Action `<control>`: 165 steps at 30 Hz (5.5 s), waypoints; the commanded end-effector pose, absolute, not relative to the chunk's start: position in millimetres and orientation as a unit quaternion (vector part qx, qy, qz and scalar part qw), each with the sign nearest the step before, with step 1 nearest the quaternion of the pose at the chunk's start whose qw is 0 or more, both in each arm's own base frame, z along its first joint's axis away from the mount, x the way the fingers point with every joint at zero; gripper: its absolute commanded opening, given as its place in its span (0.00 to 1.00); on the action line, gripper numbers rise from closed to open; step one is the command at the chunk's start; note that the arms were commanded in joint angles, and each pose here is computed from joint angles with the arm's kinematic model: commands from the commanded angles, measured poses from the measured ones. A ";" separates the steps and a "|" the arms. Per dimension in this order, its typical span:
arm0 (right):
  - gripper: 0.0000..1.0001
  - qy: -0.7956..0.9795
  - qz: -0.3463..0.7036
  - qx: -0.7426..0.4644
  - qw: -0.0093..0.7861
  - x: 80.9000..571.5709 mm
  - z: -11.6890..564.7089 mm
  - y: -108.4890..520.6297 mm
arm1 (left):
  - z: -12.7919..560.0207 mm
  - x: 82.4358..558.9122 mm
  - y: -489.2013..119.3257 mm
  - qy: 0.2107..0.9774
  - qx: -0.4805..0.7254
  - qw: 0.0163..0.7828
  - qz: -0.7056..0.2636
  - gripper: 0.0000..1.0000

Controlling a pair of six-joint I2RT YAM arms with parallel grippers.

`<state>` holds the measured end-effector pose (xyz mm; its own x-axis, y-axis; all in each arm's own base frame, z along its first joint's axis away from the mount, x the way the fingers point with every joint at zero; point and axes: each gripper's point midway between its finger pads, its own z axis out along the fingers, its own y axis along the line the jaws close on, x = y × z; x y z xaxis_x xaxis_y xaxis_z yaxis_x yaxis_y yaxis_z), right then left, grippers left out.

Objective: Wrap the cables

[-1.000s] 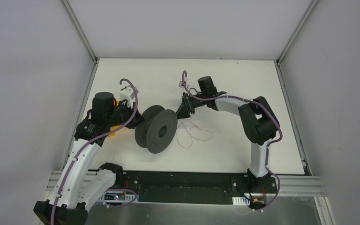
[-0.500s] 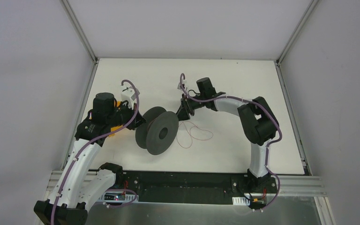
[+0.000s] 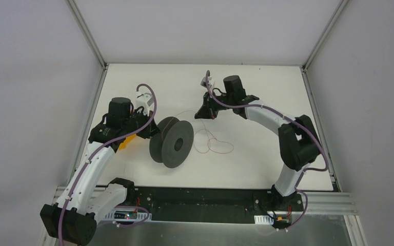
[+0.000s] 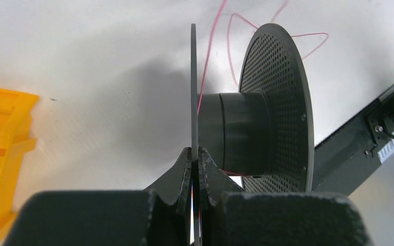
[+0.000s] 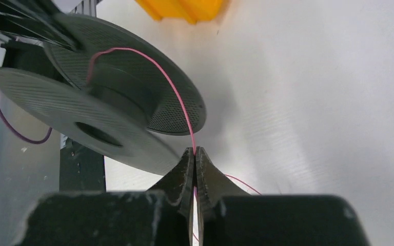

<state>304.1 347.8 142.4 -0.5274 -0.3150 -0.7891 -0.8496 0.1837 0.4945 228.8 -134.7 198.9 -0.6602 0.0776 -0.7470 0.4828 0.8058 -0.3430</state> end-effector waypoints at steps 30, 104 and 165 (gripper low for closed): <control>0.00 0.683 0.466 -0.455 0.330 273.0 212.1 371.7 | 208.5 260.1 -139.1 0.847 0.149 0.433 -0.271 0.29; 0.40 0.743 0.482 -0.309 0.347 281.1 151.3 340.1 | 279.3 246.9 -108.3 0.849 0.026 0.491 -0.192 0.00; 0.49 0.796 0.500 -0.201 0.278 235.5 93.7 373.0 | 315.6 240.8 -102.1 0.807 -0.041 0.544 -0.227 0.00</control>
<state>238.2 358.8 86.4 -0.7749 -0.0412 -0.6307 -0.5702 0.4762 0.6694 232.4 -103.5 285.1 -0.5046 -0.2264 -0.8331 0.1827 0.9152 -0.3593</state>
